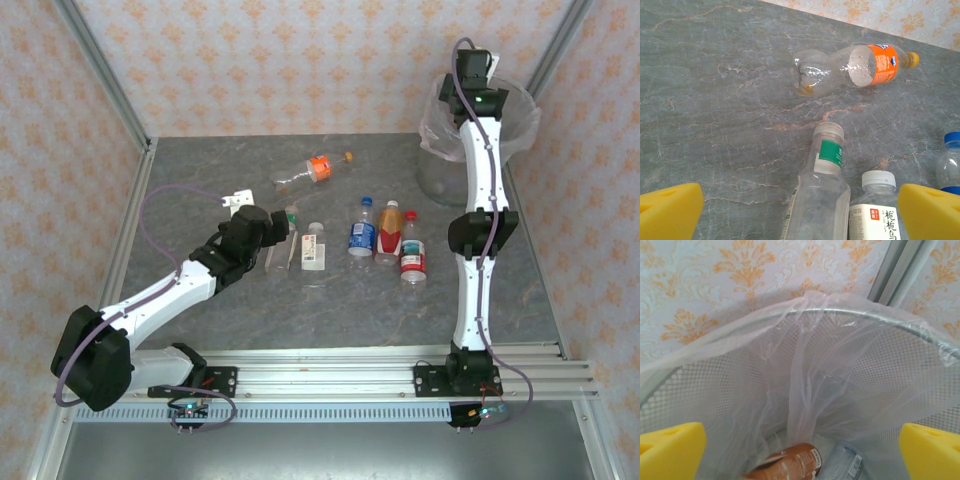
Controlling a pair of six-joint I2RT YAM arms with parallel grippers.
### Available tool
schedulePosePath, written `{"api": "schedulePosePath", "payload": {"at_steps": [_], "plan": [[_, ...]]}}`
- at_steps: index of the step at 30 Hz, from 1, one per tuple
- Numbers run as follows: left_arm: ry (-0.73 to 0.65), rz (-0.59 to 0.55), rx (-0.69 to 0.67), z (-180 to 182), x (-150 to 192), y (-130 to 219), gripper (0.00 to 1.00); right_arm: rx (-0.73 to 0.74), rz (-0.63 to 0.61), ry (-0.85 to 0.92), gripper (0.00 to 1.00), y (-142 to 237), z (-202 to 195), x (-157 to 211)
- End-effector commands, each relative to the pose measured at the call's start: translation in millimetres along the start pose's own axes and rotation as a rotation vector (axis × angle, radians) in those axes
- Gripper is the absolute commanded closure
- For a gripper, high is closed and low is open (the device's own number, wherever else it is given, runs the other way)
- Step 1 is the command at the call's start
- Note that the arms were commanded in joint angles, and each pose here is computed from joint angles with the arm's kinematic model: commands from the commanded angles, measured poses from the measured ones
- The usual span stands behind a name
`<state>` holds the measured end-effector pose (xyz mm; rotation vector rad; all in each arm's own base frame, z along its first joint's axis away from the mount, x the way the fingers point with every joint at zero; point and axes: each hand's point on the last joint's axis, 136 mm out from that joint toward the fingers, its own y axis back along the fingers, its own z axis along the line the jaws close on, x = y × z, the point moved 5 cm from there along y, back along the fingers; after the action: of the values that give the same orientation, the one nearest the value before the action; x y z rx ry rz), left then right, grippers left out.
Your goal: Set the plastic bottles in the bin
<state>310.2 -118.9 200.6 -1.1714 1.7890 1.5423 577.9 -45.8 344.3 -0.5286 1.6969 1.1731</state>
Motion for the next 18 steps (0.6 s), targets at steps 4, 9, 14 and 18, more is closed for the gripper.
{"api": "schedulePosePath", "payload": {"at_steps": [4, 9, 14, 18], "plan": [[0.021, -0.020, -0.029, 5, -8, 2, 0.00, 0.051, -0.107, -0.079, 0.01, 46, -26, -40], [0.048, -0.020, -0.026, 4, -8, 1, 0.00, 0.034, -0.110, -0.076, 0.01, 53, -27, -44], [0.049, -0.020, -0.021, 2, -8, 0, 0.00, 0.050, -0.125, -0.102, 0.01, 62, -32, -49], [0.047, -0.015, -0.016, 1, -8, -2, 0.00, 0.082, -0.140, -0.154, 0.01, 68, -39, -53]]}}
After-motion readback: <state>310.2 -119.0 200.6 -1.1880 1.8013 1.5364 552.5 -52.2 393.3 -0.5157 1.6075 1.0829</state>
